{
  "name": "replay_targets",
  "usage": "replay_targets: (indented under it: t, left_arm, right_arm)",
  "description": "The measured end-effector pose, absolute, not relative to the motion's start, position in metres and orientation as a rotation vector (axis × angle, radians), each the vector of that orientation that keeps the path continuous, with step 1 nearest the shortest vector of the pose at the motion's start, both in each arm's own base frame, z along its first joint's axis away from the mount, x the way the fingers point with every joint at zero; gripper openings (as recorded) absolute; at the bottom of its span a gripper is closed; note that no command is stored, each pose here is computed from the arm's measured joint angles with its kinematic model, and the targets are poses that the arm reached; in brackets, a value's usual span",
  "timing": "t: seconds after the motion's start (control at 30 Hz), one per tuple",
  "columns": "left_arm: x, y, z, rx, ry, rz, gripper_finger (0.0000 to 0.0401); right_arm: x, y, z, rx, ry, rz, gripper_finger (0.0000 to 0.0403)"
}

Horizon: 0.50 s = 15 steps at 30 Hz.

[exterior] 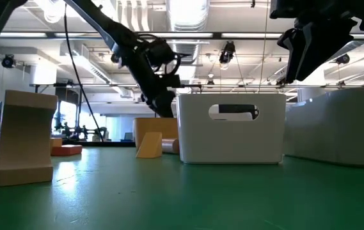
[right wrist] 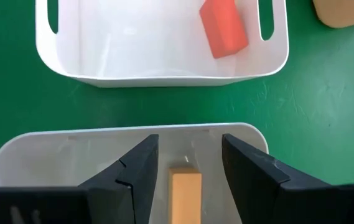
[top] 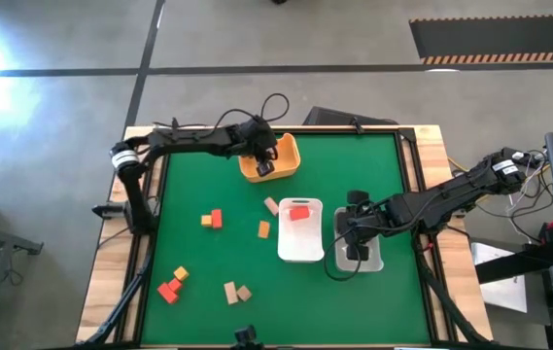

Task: Sort & place blocks by color
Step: Put the brown block into the yellow bin, then put the yellow block into the gray bin

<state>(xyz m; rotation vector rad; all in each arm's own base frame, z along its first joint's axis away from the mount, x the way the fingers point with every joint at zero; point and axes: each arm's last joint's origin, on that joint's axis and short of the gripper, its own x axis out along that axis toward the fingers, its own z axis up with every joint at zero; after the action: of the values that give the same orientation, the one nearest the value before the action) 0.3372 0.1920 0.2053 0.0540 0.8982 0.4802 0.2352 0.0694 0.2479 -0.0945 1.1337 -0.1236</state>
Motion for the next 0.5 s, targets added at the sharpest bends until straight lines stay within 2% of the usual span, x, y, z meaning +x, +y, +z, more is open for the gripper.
replay_targets:
  t: [0.23,0.4,0.5]
  left_arm:
    - [0.339,0.201,0.188,0.040,0.939,0.494,0.0124]
    - [0.340,0.200,0.189,0.046,0.924,0.496,0.0211]
    - [0.340,0.200,0.190,0.047,0.924,0.499,0.0243]
  right_arm:
    - [0.236,0.070,0.248,-0.103,1.124,-0.114,0.0164]
    - [0.236,0.070,0.248,-0.099,1.121,-0.115,0.0164]
    - [0.237,0.070,0.249,-0.099,1.119,-0.115,0.0164]
